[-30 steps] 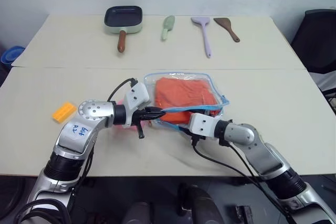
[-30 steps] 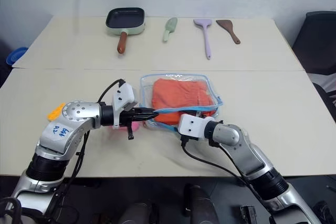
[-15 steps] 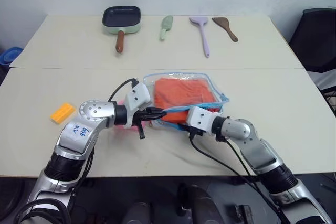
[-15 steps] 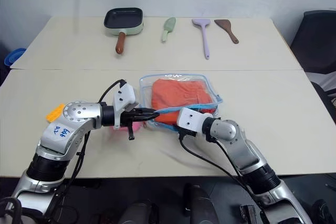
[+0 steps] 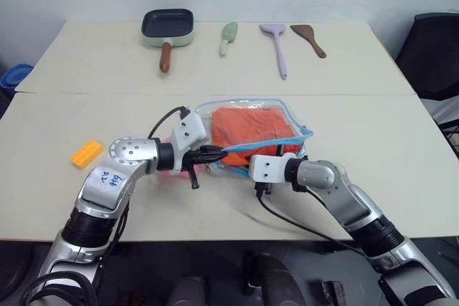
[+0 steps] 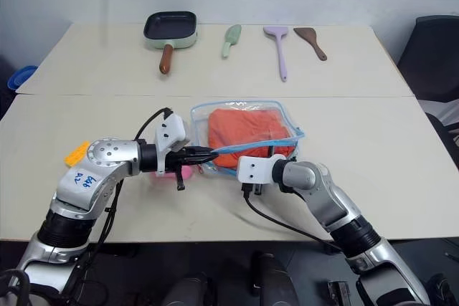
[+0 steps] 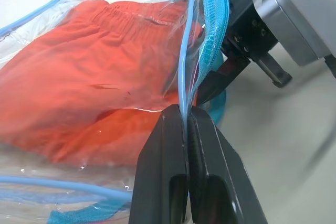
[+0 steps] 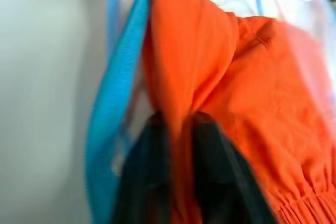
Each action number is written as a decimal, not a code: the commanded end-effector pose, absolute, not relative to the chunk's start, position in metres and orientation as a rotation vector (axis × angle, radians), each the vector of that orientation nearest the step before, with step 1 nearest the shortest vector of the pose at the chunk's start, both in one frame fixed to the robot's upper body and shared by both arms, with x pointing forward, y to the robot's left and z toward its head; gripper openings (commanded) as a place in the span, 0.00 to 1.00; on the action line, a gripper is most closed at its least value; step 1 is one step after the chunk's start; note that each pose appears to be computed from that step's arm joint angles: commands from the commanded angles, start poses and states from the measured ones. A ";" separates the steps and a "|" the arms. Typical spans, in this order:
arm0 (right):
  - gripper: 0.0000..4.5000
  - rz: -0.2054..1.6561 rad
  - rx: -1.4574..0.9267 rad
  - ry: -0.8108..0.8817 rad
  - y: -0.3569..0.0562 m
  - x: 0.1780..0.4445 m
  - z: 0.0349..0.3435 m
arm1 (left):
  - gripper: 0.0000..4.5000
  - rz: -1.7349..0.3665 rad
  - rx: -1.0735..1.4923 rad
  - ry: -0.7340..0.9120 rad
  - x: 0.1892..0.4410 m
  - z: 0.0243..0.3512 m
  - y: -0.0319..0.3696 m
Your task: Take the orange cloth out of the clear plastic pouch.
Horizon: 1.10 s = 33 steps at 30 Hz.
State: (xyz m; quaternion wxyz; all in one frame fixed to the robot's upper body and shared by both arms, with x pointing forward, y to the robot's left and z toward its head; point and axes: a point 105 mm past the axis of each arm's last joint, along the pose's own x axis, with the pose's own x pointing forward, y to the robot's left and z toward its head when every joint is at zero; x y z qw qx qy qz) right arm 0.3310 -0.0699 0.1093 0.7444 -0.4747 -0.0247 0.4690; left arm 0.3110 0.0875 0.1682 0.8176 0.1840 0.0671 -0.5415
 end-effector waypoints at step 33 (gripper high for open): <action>0.01 1.486 -1.202 0.053 -0.106 0.254 0.087 | 0.00 -1.452 0.303 0.011 0.281 0.193 0.036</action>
